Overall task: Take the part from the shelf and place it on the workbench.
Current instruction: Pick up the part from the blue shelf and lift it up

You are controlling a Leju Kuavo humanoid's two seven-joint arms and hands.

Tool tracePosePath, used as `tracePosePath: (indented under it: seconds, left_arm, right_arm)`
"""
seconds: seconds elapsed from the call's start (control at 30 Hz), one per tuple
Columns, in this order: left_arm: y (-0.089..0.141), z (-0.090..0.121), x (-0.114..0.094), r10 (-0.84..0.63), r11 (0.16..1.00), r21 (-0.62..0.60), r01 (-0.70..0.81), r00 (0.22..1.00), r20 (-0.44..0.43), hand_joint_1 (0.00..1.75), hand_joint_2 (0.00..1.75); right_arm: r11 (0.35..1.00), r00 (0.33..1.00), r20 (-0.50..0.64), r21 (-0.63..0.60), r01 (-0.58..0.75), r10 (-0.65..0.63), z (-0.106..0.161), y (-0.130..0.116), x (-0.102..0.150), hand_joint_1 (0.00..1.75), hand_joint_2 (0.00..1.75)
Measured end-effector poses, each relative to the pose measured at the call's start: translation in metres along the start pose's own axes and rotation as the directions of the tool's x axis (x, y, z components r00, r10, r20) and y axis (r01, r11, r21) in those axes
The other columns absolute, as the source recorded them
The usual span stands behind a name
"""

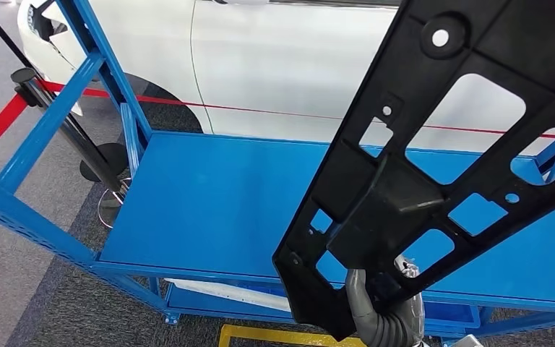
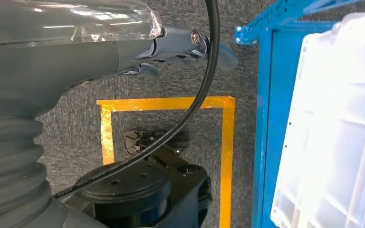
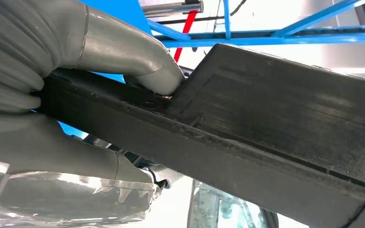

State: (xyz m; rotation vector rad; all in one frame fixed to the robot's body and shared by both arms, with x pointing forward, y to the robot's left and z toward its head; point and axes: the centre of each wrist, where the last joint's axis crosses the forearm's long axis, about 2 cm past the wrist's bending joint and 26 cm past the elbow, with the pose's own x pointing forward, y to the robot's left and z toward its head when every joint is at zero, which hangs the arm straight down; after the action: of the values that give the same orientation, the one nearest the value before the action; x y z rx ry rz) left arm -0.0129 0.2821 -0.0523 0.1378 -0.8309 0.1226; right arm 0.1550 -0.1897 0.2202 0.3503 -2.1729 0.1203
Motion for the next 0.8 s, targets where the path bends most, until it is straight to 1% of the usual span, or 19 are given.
tracePosePath:
  seconds: [0.33,0.8]
  left_arm:
    - [-0.0024,-0.0022,0.0021,-0.07,0.996,-0.049,0.071,0.997,0.027,0.0,1.75]
    - [-0.003,-0.0035,0.0034,-0.078,0.995,-0.052,0.079,0.996,0.034,0.0,1.75]
  right_arm:
    - [1.0,1.0,-0.014,-0.023,0.0,0.0,0.0009,-0.001,-0.0016,1.75,1.75]
    - [0.999,1.0,-0.015,-0.039,0.009,-0.009,-0.0006,0.0009,-0.0021,1.75,1.75]
